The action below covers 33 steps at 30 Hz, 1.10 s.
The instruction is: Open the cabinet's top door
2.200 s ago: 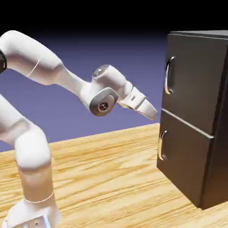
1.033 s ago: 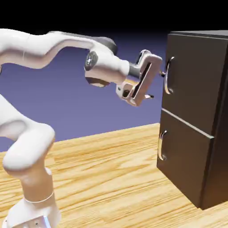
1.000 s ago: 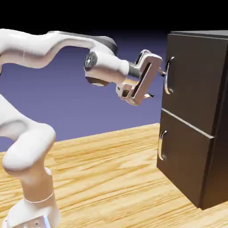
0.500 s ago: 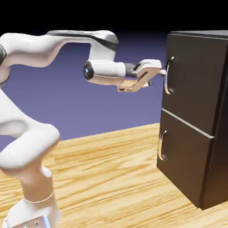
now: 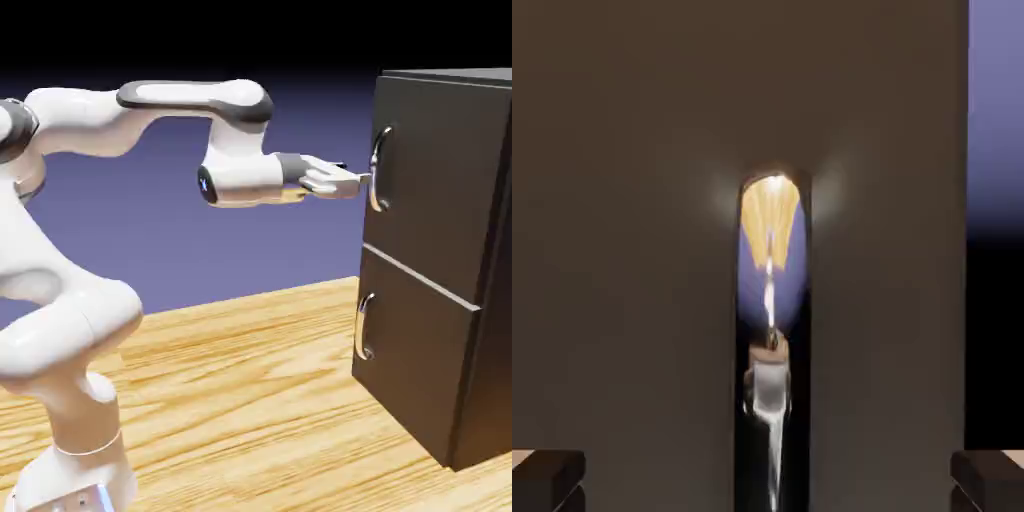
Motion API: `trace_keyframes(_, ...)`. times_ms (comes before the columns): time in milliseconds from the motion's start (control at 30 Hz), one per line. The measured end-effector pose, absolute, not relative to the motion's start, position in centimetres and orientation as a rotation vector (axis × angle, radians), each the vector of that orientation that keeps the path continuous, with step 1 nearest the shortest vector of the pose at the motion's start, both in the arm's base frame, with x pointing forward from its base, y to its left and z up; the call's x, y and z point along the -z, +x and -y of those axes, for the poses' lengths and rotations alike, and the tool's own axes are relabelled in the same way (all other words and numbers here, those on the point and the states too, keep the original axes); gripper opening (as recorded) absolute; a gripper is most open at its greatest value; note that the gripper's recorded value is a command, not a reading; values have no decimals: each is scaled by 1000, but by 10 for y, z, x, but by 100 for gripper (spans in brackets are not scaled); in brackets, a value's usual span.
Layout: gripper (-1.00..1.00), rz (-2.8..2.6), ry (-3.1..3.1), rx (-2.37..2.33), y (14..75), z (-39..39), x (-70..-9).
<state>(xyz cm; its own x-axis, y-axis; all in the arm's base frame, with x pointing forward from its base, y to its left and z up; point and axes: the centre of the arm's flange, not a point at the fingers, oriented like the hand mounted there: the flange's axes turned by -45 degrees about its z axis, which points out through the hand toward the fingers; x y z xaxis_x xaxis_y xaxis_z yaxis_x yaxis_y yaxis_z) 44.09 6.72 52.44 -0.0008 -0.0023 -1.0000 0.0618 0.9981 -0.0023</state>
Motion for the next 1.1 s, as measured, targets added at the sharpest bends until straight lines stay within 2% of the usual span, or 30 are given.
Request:
trace_keyframes(133,0,-1570,48,49,479,-64,-524)
trace_keyframes(167,-100,-1570,48,48,481,-64,-524)
trace_keyframes(1100,-100,-1568,-141,-139,421,-26,-524)
